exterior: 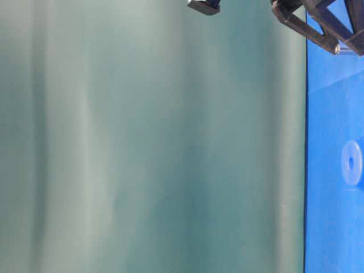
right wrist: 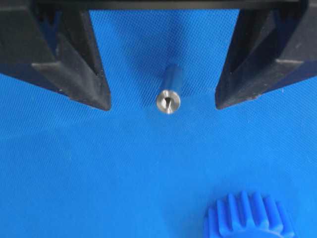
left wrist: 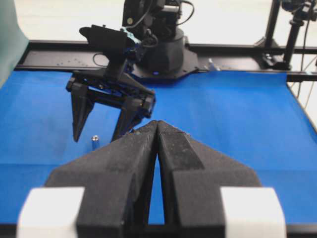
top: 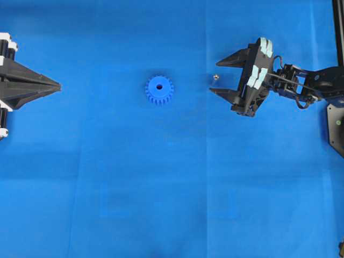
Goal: Insert the shaft placed at a random location into the center hole of the small gear at another random location.
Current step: 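Move the right gripper left toward the small metal shaft, then close the right gripper on the metal shaft and lift it upright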
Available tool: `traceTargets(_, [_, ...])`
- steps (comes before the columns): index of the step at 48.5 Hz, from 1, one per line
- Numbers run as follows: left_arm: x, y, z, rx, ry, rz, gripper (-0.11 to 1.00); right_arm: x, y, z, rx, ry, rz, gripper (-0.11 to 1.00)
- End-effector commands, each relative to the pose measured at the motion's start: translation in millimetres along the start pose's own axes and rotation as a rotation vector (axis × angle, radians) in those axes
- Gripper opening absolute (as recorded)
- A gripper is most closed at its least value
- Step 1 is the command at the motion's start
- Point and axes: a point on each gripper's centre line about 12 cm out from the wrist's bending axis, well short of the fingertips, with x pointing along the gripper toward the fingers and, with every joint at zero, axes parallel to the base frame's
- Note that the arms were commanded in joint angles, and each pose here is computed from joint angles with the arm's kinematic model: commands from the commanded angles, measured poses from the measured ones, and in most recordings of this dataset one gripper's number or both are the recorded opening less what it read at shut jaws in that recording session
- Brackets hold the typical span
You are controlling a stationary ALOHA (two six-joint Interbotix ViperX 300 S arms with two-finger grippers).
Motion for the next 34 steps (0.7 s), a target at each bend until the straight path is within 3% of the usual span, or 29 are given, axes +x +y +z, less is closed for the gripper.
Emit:
traceTargets(1, [1.3, 0.6, 4.1, 0.000, -0.011, 0.003, 0.00, 0.8, 3.4, 9.1, -0.003, -0.041, 0.010, 0.66])
traceTargets(8, [1.3, 0.6, 4.1, -0.001, -0.011, 0.003, 0.00, 0.9, 4.6, 8.3, -0.004, -0.037, 0.013, 0.48])
traceTargets(20, [1.3, 0.6, 3.9, -0.001, -0.009, 0.003, 0.00, 0.6, 8.1, 9.1, -0.010, -0.046, 0.024, 0.07])
traceTargets(34, [1.1, 0.9, 4.4, -0.001, -0.012, 0.004, 0.00, 0.2, 13.7, 9.4, -0.012, -0.048, 0.039, 0.05])
